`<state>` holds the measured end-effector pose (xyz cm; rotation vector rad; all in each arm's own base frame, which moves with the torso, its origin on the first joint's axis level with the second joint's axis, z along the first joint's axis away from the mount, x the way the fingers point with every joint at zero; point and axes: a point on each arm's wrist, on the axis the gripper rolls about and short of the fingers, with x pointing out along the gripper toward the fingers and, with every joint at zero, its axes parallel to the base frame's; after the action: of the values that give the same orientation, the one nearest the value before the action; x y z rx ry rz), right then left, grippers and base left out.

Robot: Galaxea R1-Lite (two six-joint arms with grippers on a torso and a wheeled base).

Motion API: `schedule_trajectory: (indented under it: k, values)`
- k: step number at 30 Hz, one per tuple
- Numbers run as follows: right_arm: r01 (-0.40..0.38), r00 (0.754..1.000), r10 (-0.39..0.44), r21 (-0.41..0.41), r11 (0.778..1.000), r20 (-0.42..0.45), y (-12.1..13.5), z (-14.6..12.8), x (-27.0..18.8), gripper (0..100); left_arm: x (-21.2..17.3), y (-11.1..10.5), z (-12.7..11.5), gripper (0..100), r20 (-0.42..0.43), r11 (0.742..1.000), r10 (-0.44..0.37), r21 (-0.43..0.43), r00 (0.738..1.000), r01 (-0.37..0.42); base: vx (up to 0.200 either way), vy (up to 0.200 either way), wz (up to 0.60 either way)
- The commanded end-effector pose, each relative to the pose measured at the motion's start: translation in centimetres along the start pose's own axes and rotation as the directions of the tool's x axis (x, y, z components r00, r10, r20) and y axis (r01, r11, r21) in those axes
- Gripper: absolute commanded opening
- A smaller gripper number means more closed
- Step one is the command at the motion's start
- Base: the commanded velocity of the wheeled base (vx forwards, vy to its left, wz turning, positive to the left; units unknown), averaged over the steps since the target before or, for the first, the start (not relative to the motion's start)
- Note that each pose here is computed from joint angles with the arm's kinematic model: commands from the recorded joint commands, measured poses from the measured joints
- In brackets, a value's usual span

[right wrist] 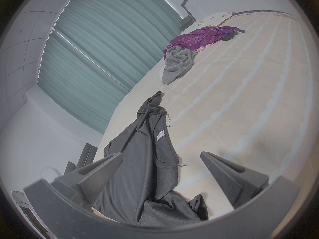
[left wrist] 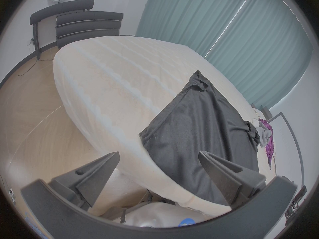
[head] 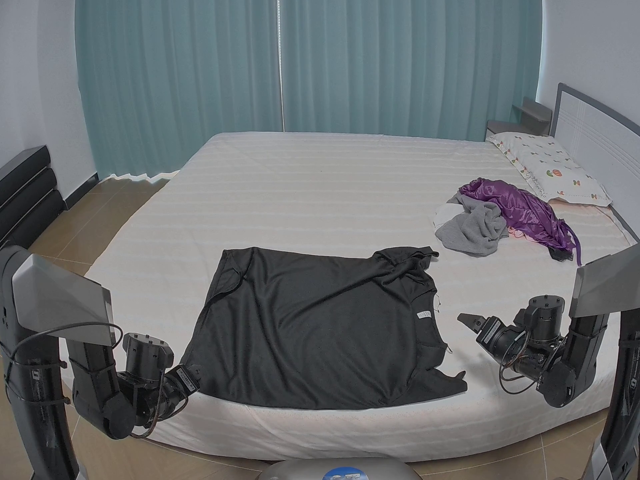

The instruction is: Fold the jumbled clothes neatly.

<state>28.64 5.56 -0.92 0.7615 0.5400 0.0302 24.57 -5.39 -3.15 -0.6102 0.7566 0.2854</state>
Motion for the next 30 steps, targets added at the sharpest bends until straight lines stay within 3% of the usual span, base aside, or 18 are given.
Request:
schedule_trajectory:
  k: [1, 14, 15, 24, 30]
  values:
    - [0.003, 1.0, -0.003, 0.0, 1.0, -0.004, -0.1, -0.1, 0.1, 100, 2.1, 0.6, -0.5, 100, -0.008, 0.999, 0.038, 0.014, 0.999, -0.038, 0.0, 0.0, 0.0]
    - [0.002, 1.0, -0.002, -0.001, 1.0, -0.005, -0.1, -0.2, 0.2, 100, 4.3, -0.1, 1.2, 100, 0.066, 1.0, 0.015, -0.006, 0.998, -0.015, 0.0, 0.0, 0.0]
    - [0.003, 1.0, -0.003, 0.0, 1.0, -0.004, -0.1, -0.1, 0.2, 100, 4.3, -0.1, 1.2, 0, 0.068, 1.0, 0.02, -0.003, 0.998, -0.02, 0.0, 0.0, 0.0]
    - [0.006, 1.0, -0.006, 0.0, 1.0, -0.007, -0.2, -0.2, 0.1, 100, 3.1, 1.0, 0.6, 0, 0.061, 0.996, 0.084, 0.004, 0.995, -0.084, 0.0, 0.0, 0.0]
    - [0.01, 1.0, -0.01, -0.004, 1.0, -0.008, -0.2, -0.2, 0.1, 100, 2.0, 1.1, 1.2, 0, 0.076, 0.997, 0.079, -0.006, 0.994, -0.078, 0.0, 0.0, 0.0]
